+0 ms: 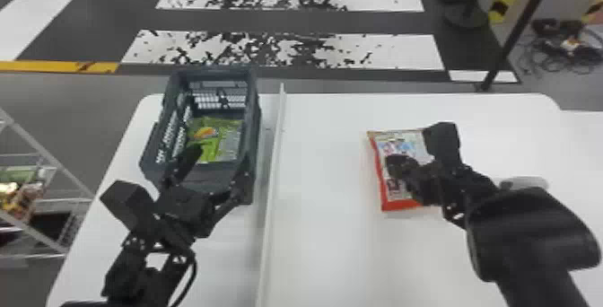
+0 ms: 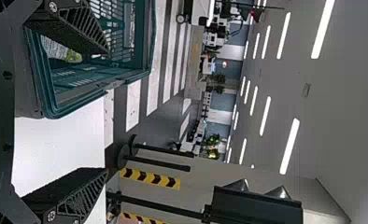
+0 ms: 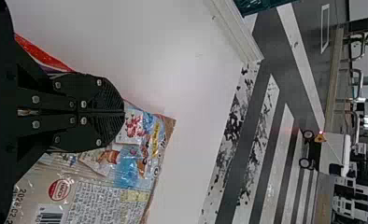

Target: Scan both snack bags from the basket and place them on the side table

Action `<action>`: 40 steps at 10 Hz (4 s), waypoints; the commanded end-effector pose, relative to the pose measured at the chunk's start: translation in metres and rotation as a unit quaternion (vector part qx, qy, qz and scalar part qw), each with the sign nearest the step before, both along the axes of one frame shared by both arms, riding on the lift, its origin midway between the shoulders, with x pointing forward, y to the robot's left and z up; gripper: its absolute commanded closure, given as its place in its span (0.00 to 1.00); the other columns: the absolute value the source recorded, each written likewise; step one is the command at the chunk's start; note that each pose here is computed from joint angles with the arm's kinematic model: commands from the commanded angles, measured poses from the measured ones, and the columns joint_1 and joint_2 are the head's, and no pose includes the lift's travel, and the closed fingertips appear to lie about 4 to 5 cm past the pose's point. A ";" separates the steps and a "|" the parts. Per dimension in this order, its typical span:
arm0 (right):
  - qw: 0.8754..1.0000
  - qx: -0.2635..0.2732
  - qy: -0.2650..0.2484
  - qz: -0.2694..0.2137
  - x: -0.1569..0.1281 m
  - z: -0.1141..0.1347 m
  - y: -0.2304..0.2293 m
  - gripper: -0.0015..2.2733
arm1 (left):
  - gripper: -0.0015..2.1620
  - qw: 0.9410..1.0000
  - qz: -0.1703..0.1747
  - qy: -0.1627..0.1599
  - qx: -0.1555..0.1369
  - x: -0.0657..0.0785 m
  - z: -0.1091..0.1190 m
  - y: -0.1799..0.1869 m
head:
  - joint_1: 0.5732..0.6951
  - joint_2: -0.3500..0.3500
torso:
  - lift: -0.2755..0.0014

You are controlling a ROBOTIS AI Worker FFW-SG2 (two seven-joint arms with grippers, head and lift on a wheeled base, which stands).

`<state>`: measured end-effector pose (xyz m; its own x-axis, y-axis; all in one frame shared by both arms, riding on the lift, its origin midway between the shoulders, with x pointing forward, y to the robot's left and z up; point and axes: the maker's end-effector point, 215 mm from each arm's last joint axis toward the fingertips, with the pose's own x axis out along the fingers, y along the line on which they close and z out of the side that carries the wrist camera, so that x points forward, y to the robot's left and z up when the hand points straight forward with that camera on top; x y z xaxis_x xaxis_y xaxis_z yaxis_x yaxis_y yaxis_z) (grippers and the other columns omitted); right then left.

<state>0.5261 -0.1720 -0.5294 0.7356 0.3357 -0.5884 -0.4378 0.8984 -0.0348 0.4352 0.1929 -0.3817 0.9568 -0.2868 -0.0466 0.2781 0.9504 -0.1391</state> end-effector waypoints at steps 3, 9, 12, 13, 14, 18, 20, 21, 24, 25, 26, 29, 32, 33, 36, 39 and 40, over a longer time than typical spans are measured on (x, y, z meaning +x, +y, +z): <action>1.000 -0.012 0.003 -0.021 0.004 -0.010 -0.030 0.99 | 0.05 1.000 0.000 0.001 0.000 0.000 -0.001 0.000 | 1.00 0.51 | 0.73; 0.998 0.002 -0.021 -0.054 0.003 0.016 -0.054 0.99 | 0.05 1.000 -0.001 0.003 0.000 -0.002 -0.003 0.001 | 1.00 0.45 | 0.73; 0.988 0.013 -0.036 -0.150 0.007 0.067 -0.119 0.46 | 0.05 1.000 0.001 0.004 0.001 -0.003 -0.004 0.004 | 1.00 0.42 | 0.73; 0.982 -0.006 -0.015 -0.187 -0.004 0.061 -0.157 0.03 | 0.05 1.000 0.001 0.004 0.001 -0.003 -0.004 0.004 | 1.00 0.38 | 0.73; 0.978 -0.023 -0.012 -0.208 -0.018 0.058 -0.184 0.02 | 0.05 1.000 0.002 0.004 0.001 -0.002 -0.004 0.004 | 1.00 0.35 | 0.73; 0.968 -0.079 0.009 -0.240 -0.076 0.037 -0.234 0.03 | 0.05 1.000 0.000 0.007 -0.001 -0.002 -0.007 0.002 | 1.00 0.16 | 0.73; 0.964 -0.092 0.027 -0.246 -0.093 0.026 -0.244 0.03 | 0.05 1.000 -0.001 0.008 -0.001 -0.003 -0.008 0.002 | 1.00 0.12 | 0.73; 0.964 -0.099 0.042 -0.244 -0.097 0.017 -0.247 0.03 | 0.05 1.000 -0.001 0.009 -0.001 -0.003 -0.009 0.002 | 1.00 0.11 | 0.73; 0.959 -0.114 0.115 -0.234 -0.106 -0.022 -0.253 0.16 | 0.05 1.000 -0.003 0.008 -0.002 -0.003 -0.009 0.002 | 1.00 0.09 | 0.73; 0.962 -0.106 0.116 -0.224 -0.102 -0.021 -0.248 0.47 | 0.05 1.000 -0.004 0.009 -0.001 -0.004 -0.009 0.003 | 1.00 0.08 | 0.73; 0.960 -0.107 0.117 -0.232 -0.100 -0.020 -0.249 0.99 | 0.05 1.000 -0.003 0.008 -0.001 -0.003 -0.009 0.004 | 1.00 0.09 | 0.73; 0.957 -0.106 0.123 -0.238 -0.101 -0.017 -0.251 0.99 | 0.05 1.000 -0.004 0.008 -0.001 -0.004 -0.009 0.003 | 1.00 0.08 | 0.73; 0.965 -0.096 0.094 -0.227 -0.090 0.014 -0.230 0.99 | 0.05 1.000 -0.004 0.007 -0.001 -0.003 -0.007 0.003 | 1.00 0.09 | 0.73; 0.967 -0.093 0.090 -0.218 -0.087 0.022 -0.216 0.99 | 0.05 1.000 -0.005 0.006 -0.001 -0.004 -0.006 0.003 | 1.00 0.11 | 0.73; 0.976 -0.085 0.084 -0.181 -0.078 0.031 -0.169 0.99 | 0.05 1.000 -0.005 0.006 -0.001 -0.003 -0.005 0.002 | 1.00 0.18 | 0.73; 0.978 -0.086 0.086 -0.170 -0.076 0.029 -0.152 0.99 | 0.05 1.000 -0.004 0.007 0.000 -0.004 -0.007 0.003 | 1.00 0.26 | 0.73; 0.978 -0.086 0.089 -0.170 -0.077 0.027 -0.152 0.99 | 0.05 1.000 -0.003 0.008 0.000 -0.004 -0.008 0.004 | 1.00 0.26 | 0.73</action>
